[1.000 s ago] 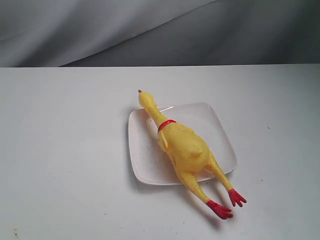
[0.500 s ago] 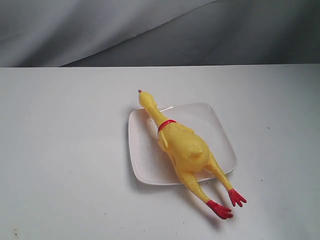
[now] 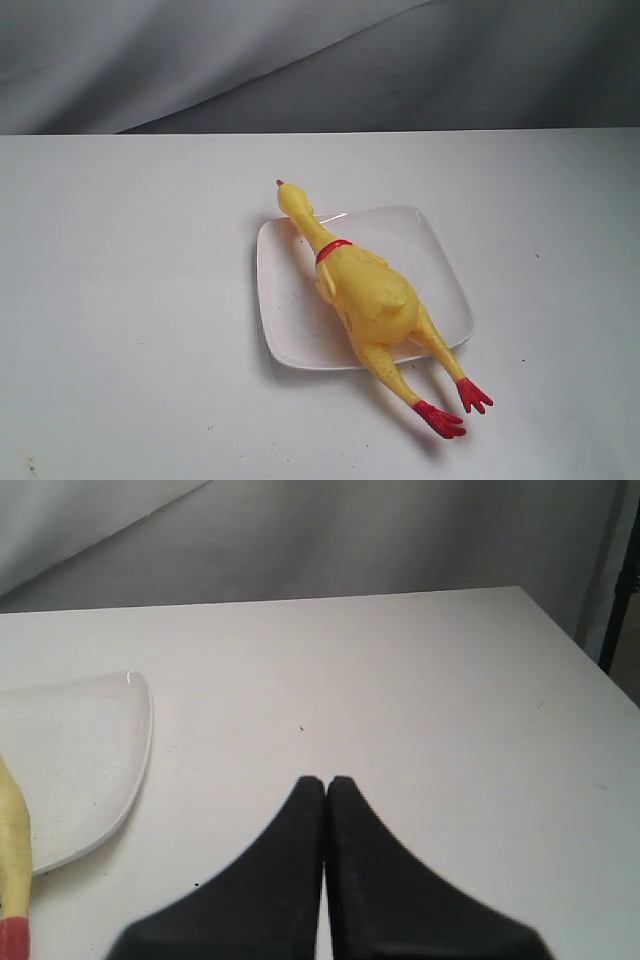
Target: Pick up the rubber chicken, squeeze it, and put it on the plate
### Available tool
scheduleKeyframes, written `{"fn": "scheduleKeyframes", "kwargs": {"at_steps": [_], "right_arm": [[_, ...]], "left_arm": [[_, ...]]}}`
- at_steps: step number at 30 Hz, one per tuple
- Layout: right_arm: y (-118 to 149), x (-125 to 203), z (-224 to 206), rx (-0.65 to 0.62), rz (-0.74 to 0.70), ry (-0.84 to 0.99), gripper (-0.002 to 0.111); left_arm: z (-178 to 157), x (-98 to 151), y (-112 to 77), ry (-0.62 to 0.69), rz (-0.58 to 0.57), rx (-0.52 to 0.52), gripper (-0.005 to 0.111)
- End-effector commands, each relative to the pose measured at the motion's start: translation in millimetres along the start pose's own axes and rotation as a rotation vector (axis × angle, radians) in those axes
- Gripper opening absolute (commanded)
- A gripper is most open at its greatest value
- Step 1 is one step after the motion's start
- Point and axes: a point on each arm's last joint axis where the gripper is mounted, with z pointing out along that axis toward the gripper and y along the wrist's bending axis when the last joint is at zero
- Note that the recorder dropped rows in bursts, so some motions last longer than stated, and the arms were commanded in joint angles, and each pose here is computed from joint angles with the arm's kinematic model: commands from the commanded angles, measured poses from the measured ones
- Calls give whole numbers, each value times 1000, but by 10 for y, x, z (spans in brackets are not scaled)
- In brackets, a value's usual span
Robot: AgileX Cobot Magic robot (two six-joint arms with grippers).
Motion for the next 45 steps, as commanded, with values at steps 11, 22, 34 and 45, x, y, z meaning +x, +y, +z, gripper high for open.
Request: {"fn": "scheduleKeyframes", "kwargs": {"at_steps": [11, 22, 34, 45], "right_arm": [[-1, 13, -1, 4, 14, 1, 0], [-1, 13, -1, 4, 14, 1, 0], [-1, 13, -1, 4, 16, 1, 0], [-1, 13, -1, 4, 13, 1, 0]], "left_arm": [[-7, 6, 1, -1, -14, -7, 0], [-93, -9, 97, 26, 266, -153, 0], [-636, -235, 90, 53, 460, -743, 0], [-800, -328, -73, -151, 180, -859, 0]]}}
